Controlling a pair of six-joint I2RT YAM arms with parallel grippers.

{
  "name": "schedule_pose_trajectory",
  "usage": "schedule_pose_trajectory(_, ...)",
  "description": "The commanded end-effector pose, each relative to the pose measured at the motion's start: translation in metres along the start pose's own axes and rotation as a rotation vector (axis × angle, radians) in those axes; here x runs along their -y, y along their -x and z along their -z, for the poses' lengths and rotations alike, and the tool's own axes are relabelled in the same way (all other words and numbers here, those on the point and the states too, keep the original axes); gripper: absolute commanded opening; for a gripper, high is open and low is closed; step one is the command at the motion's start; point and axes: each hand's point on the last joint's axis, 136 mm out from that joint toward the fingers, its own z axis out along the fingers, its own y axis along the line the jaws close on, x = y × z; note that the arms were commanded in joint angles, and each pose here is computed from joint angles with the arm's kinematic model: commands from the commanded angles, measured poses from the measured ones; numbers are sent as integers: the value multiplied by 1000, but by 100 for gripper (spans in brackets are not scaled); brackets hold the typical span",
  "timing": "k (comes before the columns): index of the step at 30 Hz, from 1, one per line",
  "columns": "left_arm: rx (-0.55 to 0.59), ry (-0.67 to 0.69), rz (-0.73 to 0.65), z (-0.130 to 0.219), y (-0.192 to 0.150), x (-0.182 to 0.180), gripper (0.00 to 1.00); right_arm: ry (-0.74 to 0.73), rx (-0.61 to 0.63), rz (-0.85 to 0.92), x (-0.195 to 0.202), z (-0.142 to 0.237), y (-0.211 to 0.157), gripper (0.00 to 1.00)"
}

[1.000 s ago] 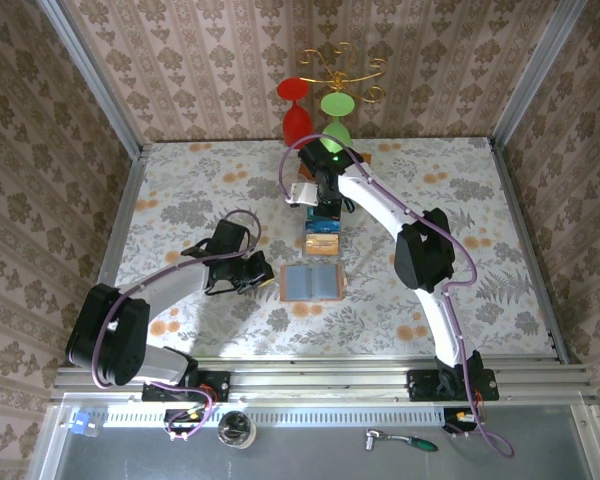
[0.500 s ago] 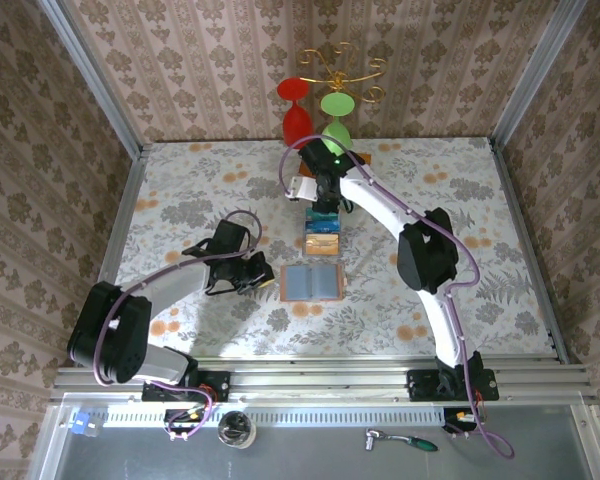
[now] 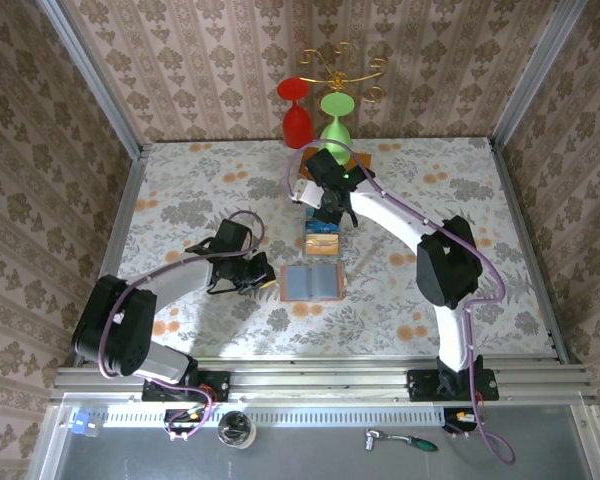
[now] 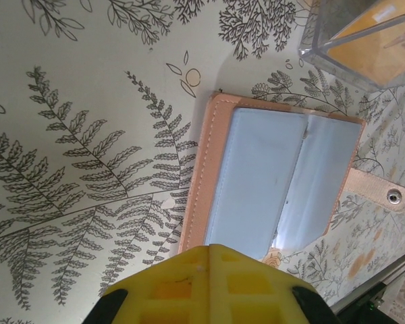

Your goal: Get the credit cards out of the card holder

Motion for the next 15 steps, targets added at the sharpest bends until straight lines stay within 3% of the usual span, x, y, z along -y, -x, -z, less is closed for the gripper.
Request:
schedule_pose_trajectory(1,-7,-30,-26,-2,4,10,5,15,93,-169,-5,25,10,19)
schedule_pose_trajectory(11,-22,-29,-35,-13,-1,11,4,227,195,-588,-55,37,4,17)
schedule_pose_trajectory(15,22,36,-46,-8,3,-1,5,202,174,-659,-65,25,-19,21)
